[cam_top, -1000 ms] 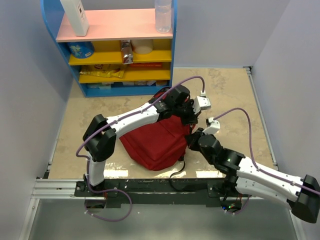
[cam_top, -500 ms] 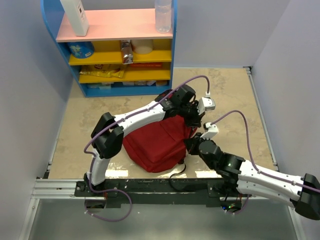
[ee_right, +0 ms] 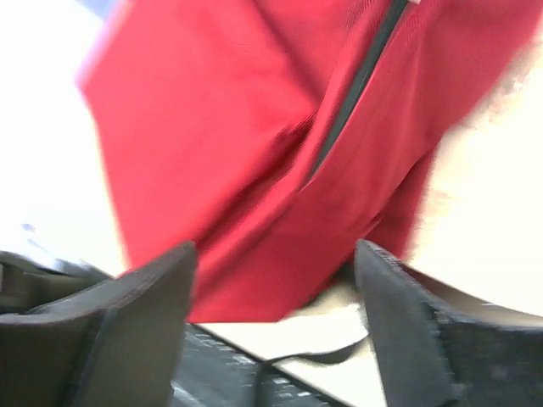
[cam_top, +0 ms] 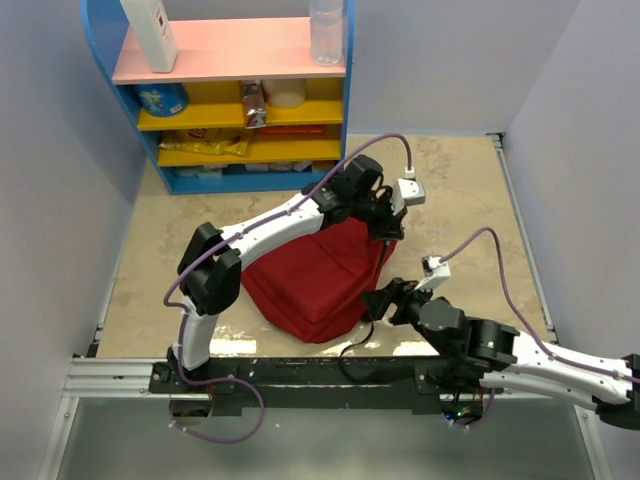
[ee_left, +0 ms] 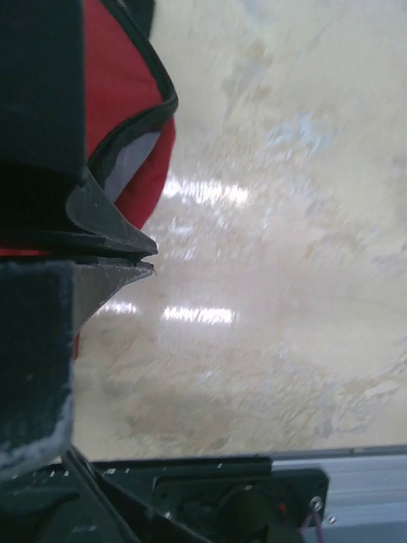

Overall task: Pack the student bag
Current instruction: Zip the student bag at the center of the board.

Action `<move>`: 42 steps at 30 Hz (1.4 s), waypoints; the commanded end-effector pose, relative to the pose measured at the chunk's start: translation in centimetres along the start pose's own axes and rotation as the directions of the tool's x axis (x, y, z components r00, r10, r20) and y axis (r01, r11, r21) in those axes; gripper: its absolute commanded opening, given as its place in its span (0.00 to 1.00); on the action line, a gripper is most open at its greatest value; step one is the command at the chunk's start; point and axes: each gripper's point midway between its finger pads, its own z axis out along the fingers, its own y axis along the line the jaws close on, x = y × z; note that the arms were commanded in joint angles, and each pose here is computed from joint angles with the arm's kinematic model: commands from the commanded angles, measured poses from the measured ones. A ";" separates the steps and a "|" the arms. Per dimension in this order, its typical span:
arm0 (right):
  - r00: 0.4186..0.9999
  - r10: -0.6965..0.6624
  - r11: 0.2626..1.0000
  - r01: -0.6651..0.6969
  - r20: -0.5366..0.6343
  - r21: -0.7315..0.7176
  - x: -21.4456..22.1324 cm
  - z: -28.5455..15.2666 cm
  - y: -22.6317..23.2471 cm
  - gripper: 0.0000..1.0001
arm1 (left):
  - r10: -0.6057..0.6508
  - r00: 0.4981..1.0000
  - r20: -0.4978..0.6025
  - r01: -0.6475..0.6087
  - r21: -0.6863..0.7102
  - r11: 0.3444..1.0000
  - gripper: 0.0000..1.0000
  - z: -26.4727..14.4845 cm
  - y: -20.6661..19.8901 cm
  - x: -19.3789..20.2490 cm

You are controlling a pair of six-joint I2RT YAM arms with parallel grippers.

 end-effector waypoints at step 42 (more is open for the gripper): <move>0.949 0.113 0.980 -0.057 -0.296 0.192 -4.1 5.3 -1.8 0.66 | 0.080 0.980 0.183 -0.134 0.301 0.944 0.00 -12.9 -14.7 0.8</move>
